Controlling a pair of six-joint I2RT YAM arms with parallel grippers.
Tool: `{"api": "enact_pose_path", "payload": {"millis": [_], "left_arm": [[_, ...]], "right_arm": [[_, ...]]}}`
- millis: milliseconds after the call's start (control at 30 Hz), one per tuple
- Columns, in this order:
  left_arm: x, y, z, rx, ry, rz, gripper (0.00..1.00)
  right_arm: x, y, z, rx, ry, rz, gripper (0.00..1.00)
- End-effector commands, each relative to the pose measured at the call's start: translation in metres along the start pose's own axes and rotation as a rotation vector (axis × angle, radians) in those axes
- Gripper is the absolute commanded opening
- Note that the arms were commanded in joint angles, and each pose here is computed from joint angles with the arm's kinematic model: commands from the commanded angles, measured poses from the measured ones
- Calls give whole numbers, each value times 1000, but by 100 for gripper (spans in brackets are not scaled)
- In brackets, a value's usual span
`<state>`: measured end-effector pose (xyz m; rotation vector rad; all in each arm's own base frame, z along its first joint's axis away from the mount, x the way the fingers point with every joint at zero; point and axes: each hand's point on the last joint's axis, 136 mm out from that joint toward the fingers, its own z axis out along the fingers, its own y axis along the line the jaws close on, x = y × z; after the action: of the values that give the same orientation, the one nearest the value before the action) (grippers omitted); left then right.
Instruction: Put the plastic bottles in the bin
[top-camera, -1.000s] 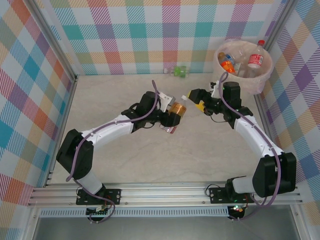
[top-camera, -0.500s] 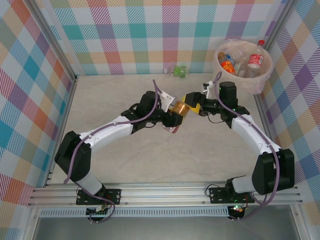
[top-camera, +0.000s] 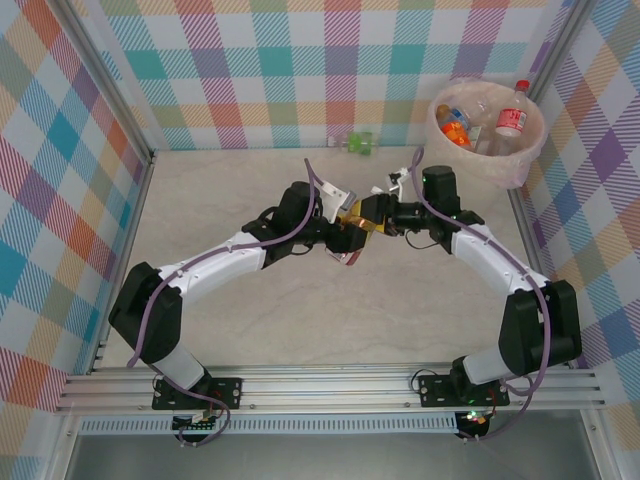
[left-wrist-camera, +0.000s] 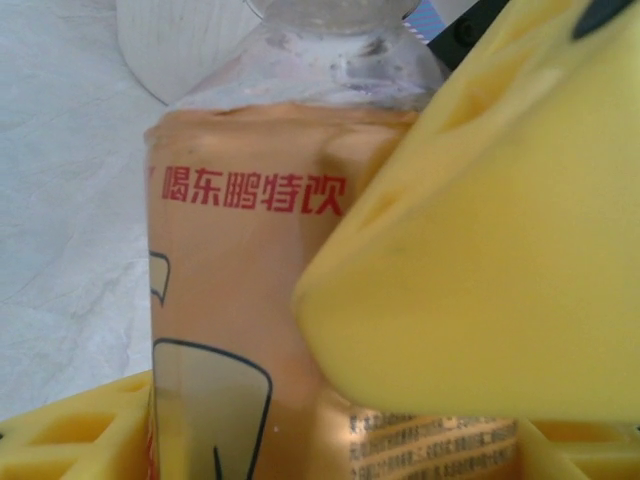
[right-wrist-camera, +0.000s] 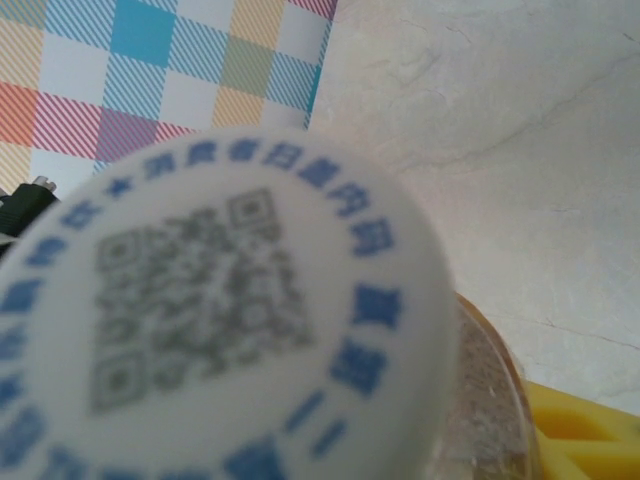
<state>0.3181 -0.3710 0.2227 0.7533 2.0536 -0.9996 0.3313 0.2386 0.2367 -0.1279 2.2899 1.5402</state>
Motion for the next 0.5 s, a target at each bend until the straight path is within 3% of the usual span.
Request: {"api": "enact_pose_path", "payload": {"millis": [0,67,167,367,467], "left_arm": [[-27,-13,-8,-9,-62,4,74],[-32,-16,-13,-6,-78,-3,87],[-40,-21,-25,-1,-127,-4,98],[-62,-25,-59,-55,-241,0,100],[-70,-1,-77,-219,-308,-49,100]], "right_arm": [[-14,10,-12,53,-58,-45,57],[-23,8,-22,97,-103,-52,56],[-38,3,-40,158,-172,-65,55],[-78,22,-90,217,-319,-149,54],[-102,45,-121,251,-404,-227,53]]}}
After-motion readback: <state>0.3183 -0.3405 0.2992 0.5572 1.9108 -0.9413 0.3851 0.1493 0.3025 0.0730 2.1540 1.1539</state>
